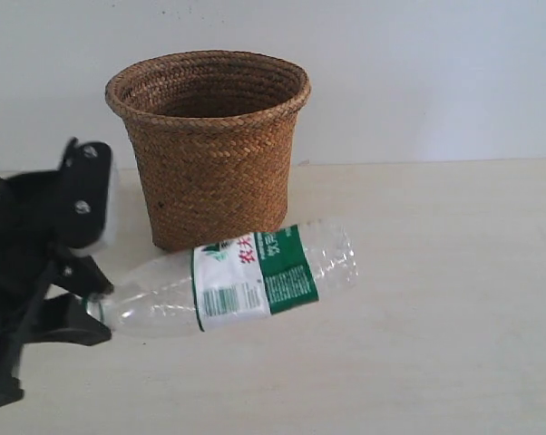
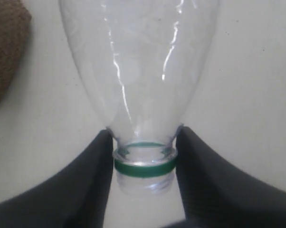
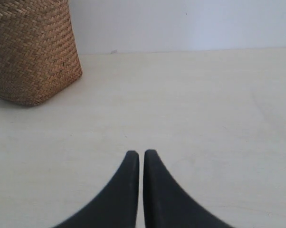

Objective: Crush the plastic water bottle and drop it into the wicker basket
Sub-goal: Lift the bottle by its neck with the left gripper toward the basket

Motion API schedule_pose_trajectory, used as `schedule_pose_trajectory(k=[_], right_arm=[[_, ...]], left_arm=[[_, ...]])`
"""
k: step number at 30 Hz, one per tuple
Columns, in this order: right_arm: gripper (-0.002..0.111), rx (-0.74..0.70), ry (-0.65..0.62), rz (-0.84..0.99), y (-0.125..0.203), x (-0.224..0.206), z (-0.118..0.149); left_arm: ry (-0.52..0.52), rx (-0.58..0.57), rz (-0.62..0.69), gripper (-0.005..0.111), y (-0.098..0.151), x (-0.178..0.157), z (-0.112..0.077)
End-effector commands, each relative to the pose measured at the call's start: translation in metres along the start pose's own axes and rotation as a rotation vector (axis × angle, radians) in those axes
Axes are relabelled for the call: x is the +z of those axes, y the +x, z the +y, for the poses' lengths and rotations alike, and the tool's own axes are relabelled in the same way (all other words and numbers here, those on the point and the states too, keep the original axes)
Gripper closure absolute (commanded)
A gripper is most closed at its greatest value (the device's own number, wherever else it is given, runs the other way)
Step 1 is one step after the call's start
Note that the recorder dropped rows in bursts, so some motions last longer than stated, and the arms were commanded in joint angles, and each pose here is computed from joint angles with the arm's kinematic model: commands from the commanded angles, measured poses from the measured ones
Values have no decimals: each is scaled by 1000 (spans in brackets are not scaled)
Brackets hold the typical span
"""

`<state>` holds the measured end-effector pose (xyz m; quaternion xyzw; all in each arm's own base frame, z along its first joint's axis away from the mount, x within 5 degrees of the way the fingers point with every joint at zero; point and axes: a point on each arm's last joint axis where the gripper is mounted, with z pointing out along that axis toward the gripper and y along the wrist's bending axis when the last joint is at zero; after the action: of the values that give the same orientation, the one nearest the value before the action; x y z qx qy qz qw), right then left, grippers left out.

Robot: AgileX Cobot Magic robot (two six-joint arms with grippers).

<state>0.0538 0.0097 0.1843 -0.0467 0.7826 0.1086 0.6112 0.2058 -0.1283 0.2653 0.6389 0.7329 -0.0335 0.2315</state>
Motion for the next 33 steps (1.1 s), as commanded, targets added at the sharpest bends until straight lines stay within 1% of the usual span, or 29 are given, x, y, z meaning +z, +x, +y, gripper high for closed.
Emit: schedule_pose_trajectory(k=[1,3,7,8,10,12,13,15,18,20,22,23,24,25,26,27,29,31,33], right_arm=[[108,-9,5,-8,-1,0,0],[108,-7,5,-8,-1,0,0],[108,-7,5,-8,-1,0,0],[108,-7,5,-8,-1,0,0],[108,-7,5,-8,-1,0,0],[108,-7,5,-8,-1,0,0],[108,-7,5,-8,-1,0,0],[108,-7,5,-8,-1,0,0],[108,-7,5,-8,-1,0,0],[108,-7,5,-8,-1,0,0],[108,-7,5,-8,-1,0,0],[108,-7,5,-8,-1,0,0],[108,-7,5,-8,-1,0,0],[108,-7,5,-8,-1,0,0],[108,-7,5,-8,-1,0,0],[108,-7,5,-8,-1,0,0],[108,-5,4,-10,-1,0,0],[108,-5,4,-10,-1,0,0],[108,-5,4,-10,-1,0,0]], left_arm=[[-142,-9,29,103,1,-60,-2],[-273,-21,9,103,-3,-84,7],[-482,71,3,103,-14,-113,30],[-517,85,-3,103,-17,-118,35],[-516,90,14,103,-19,-117,39],[-450,71,42,103,-19,-108,40],[-379,57,54,103,-19,-99,38],[-214,35,89,103,-20,-80,33],[82,-35,164,103,-19,-50,22],[158,-63,176,103,-22,-28,25],[192,-69,206,103,-22,-14,28],[191,-43,224,103,-21,-12,30],[164,-2,262,103,-17,-12,34],[89,12,286,103,-16,-13,41],[-1,16,272,103,-18,-16,49],[-118,27,252,103,-21,-22,59],[-322,52,177,103,-29,-39,75],[-461,59,54,103,-41,-58,83],[-546,70,-30,103,-49,-75,87]])
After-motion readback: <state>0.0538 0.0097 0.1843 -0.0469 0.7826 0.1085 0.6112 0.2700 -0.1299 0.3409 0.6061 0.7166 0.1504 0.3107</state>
